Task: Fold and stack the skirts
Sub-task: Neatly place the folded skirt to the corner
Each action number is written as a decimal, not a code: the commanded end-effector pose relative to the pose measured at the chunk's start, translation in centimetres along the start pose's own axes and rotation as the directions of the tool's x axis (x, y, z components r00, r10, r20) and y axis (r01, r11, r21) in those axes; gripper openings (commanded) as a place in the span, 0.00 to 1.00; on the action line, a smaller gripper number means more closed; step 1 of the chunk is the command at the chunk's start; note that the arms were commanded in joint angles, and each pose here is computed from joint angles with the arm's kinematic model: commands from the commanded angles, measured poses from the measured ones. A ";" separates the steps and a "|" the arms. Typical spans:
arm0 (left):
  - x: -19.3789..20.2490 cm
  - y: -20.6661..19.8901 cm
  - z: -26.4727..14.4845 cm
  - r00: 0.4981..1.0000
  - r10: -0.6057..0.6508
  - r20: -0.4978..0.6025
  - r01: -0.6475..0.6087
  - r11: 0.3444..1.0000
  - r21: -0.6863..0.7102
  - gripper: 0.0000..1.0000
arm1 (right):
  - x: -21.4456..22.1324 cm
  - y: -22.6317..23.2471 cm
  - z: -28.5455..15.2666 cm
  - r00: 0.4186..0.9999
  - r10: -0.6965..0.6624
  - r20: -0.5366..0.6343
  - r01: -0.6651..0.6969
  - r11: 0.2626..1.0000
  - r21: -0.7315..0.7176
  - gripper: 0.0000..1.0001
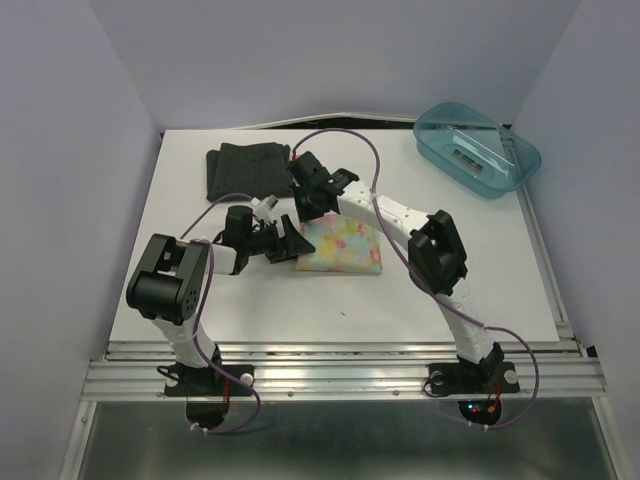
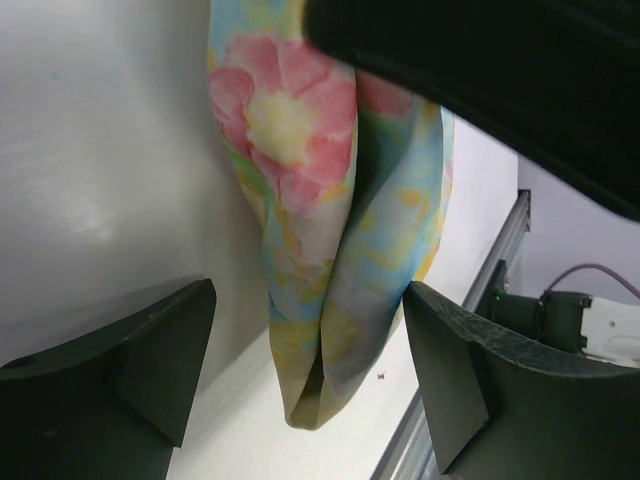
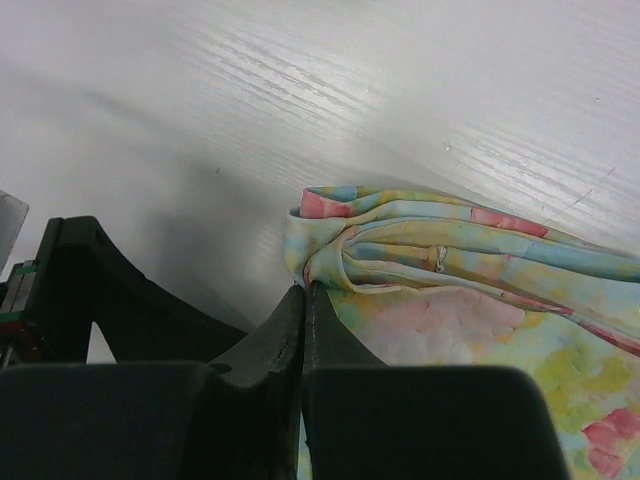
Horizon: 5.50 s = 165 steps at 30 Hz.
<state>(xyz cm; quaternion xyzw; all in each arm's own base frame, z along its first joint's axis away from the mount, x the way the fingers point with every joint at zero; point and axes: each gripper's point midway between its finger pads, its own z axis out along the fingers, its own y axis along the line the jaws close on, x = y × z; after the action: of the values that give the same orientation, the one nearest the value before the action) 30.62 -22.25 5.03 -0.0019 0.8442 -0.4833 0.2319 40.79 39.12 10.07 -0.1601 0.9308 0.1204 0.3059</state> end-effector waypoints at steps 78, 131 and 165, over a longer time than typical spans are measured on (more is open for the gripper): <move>-31.0 -3.5 -0.5 0.723 0.688 0.064 -0.527 0.609 -0.593 0.00 | -7.2 -24.9 -9.9 0.935 0.244 0.257 -0.301 0.929 0.214 1.00; -32.2 11.8 -10.5 0.901 0.354 0.251 -0.202 0.854 -0.479 0.76 | -5.9 -23.8 -7.6 0.952 0.253 0.170 -0.280 0.947 0.158 1.00; -17.7 -7.0 -10.4 0.560 0.821 -0.107 -0.702 0.402 -0.588 0.99 | 3.4 -23.3 -12.9 0.998 0.057 -0.003 -0.056 0.995 0.079 1.00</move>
<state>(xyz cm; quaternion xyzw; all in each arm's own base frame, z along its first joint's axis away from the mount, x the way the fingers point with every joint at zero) 44.38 -12.80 23.02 0.2098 0.8255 -0.0331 0.5228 43.39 13.35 15.82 -0.0896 0.9361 0.0737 0.3319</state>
